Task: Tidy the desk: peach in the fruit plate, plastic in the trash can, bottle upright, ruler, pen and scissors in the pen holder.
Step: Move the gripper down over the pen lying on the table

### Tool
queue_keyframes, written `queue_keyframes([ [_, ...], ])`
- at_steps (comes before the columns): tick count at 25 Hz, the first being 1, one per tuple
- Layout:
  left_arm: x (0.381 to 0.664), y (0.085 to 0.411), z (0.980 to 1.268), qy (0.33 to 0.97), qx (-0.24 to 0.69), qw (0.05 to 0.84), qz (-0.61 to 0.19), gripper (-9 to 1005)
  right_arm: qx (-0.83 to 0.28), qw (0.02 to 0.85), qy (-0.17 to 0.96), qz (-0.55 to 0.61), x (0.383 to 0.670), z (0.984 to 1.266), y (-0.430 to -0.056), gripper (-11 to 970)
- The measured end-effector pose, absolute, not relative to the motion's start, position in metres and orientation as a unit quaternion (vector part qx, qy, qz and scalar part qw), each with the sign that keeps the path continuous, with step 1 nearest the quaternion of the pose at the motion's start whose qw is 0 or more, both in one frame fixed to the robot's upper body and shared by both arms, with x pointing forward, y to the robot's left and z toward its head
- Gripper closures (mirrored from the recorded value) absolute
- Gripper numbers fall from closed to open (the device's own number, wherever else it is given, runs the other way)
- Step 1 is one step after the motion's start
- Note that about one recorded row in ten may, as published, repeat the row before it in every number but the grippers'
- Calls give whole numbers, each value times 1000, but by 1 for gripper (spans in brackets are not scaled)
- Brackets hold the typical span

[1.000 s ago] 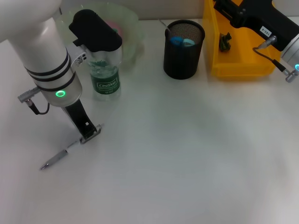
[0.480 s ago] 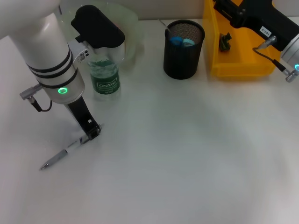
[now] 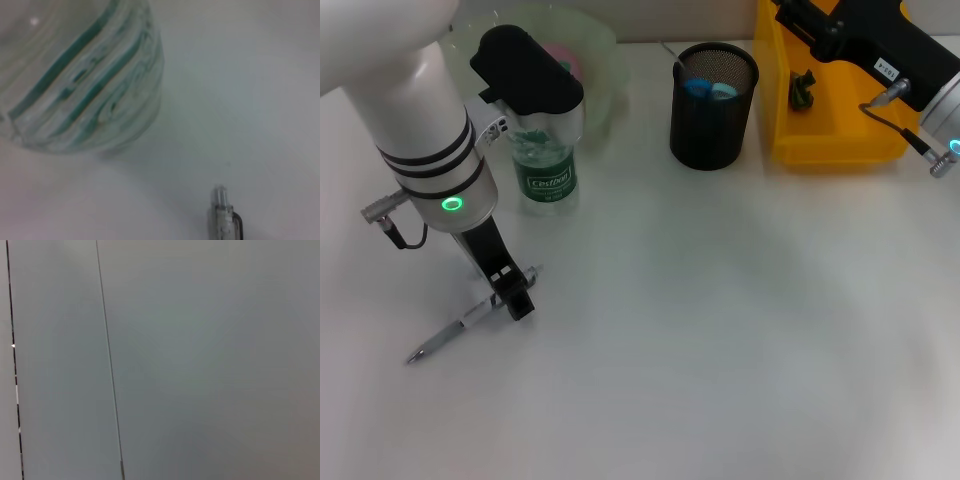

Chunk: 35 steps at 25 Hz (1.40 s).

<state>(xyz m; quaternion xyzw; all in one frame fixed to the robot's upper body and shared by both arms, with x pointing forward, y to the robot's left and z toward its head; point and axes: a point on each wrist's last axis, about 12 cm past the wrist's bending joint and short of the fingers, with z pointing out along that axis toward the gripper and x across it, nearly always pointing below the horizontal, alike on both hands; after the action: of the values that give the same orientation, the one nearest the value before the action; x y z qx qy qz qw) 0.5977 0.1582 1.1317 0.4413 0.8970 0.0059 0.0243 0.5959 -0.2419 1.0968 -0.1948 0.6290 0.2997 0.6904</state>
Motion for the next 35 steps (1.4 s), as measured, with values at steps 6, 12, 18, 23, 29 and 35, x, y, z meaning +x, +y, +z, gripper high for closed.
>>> queue_keyframes([
  [6,598,159,1130,897,441,22,7,260,-196,691,628,300,596,1097,-241,356],
  [12,598,160,1127,897,442,17,9,265,-197,690,628,300,597,1098,-241,356],
  [18,599,160,1127,897,442,16,9,266,-199,691,627,300,598,1098,-239,355],
  [23,599,160,1126,897,442,14,10,268,-199,690,627,300,598,1098,-238,355],
  [29,599,160,1124,895,447,12,13,270,-199,690,627,300,598,1098,-238,355],
  [35,599,159,1123,894,448,12,15,271,-199,690,627,300,598,1098,-238,356],
])
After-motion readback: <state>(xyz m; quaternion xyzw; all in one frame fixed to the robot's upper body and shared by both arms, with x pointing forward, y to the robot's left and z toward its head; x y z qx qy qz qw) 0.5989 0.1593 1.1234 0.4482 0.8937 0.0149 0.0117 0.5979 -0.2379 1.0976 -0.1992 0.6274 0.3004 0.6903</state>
